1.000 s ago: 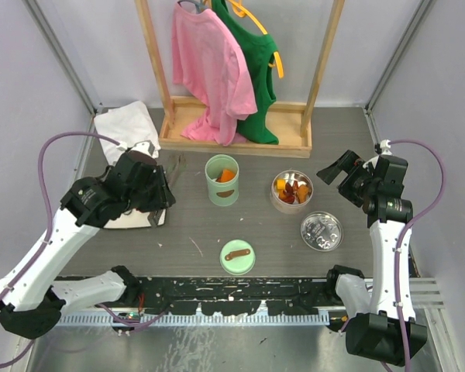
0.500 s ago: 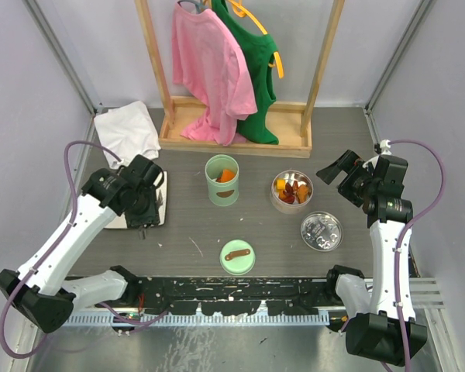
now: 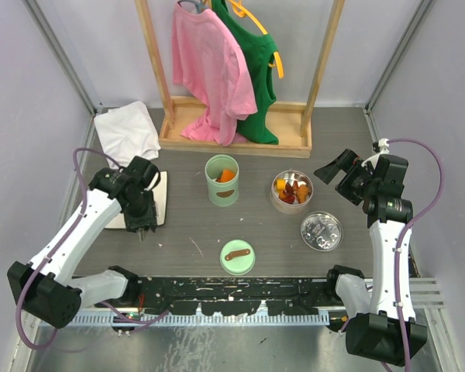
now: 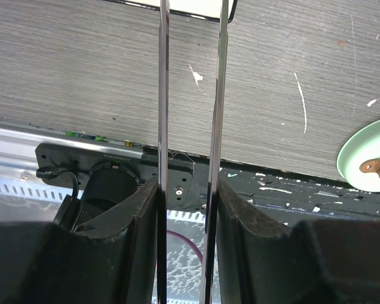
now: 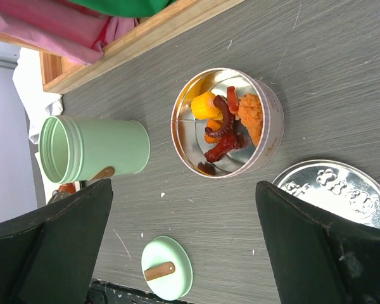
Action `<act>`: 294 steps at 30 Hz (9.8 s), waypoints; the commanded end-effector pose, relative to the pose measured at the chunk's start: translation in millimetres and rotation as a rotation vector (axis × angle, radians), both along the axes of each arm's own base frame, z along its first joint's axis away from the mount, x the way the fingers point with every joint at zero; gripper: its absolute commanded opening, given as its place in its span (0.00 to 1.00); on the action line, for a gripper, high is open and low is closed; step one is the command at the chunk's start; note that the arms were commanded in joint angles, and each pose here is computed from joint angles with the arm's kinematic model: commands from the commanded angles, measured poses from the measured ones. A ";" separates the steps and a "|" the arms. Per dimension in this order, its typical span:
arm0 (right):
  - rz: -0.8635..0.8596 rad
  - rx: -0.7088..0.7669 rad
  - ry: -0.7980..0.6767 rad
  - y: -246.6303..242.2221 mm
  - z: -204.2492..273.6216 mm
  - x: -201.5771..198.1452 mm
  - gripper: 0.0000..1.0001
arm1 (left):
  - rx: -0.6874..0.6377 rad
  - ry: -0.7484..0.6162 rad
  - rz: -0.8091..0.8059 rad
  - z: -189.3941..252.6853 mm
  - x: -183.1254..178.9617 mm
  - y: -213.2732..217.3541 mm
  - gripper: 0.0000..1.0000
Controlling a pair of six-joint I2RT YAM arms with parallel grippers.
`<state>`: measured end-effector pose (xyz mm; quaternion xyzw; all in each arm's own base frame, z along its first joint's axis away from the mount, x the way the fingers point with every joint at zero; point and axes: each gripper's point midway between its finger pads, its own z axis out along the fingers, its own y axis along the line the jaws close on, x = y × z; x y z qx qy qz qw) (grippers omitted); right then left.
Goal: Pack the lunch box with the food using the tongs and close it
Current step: Pick up the fake food from the plate, then place the fake food in the packing box, then pick up the fake food from the plate, then place the fake food in the packing box.
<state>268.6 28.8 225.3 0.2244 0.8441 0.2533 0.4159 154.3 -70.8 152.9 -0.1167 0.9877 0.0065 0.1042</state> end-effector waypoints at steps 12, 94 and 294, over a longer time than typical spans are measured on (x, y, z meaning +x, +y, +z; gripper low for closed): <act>0.011 -0.032 -0.101 -1.5 24.5 6.4 1.00 | -0.032 -0.036 0.022 -10.7 26.2 7.6 0.35; -0.060 -0.081 -0.085 -14.7 26.2 3.3 1.00 | -0.566 -0.377 -0.555 118.5 47.6 -289.6 0.11; -0.107 -0.139 -0.081 -26.0 31.4 -1.2 1.00 | -0.525 -0.415 -0.644 92.2 74.6 -349.9 0.16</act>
